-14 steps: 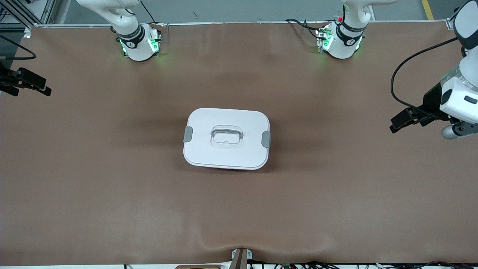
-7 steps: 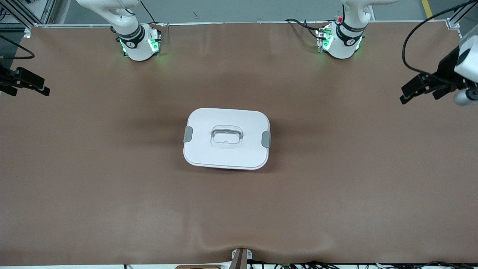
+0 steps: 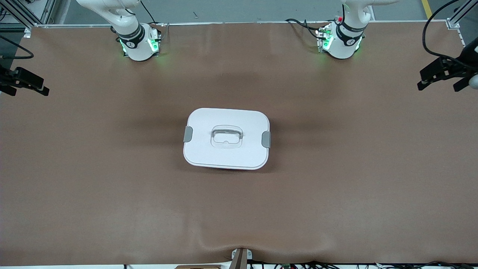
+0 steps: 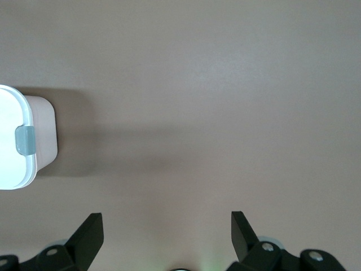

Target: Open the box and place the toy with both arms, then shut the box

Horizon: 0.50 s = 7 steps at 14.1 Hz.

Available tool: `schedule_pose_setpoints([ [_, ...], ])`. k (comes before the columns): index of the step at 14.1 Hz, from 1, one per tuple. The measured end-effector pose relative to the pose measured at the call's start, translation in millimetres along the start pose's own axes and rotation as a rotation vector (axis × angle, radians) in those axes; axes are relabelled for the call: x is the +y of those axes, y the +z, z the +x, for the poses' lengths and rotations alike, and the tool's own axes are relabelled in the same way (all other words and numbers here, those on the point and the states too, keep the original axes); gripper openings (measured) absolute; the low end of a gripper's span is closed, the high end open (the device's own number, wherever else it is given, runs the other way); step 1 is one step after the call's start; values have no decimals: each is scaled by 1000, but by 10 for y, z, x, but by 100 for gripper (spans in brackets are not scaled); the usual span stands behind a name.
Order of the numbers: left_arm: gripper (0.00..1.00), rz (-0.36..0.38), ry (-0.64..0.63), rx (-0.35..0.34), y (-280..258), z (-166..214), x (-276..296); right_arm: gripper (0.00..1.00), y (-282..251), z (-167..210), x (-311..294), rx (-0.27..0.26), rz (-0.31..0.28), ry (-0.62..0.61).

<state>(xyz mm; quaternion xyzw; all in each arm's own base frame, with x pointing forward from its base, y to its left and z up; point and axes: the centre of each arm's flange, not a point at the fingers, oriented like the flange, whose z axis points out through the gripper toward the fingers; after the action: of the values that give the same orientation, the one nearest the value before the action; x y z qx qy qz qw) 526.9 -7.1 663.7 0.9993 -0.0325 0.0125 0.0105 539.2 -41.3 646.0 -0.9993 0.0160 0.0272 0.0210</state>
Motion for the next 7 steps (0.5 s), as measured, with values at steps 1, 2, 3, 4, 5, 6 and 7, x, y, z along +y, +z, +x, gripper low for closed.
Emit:
schedule_pose_setpoints([
  [1, 100, 0, 4, 0, -52, -16, 8, 100, -1, 0, 1, 0, 0, 0],
  [2, 100, 0, 10, 1, -92, -28, 36, 100, -2, 0, 1, 1, 0, 0],
  [3, 100, -4, 14, -2, -101, -34, 60, 100, -3, 0, 2, 1, 0, 0],
  [4, 100, -13, 15, -9, -87, -35, 77, 100, -4, 0, 3, 1, 0, 1],
  [5, 100, -17, 12, -17, -62, -31, 89, 100, -4, 0, 4, 1, 0, 1],
  [6, 100, -18, 3, -25, -31, -23, 100, 100, -4, 0, 3, 1, 0, 1],
  [7, 100, -18, 0, -32, -1, -12, 107, 100, -4, 0, 3, 1, 0, 1],
])
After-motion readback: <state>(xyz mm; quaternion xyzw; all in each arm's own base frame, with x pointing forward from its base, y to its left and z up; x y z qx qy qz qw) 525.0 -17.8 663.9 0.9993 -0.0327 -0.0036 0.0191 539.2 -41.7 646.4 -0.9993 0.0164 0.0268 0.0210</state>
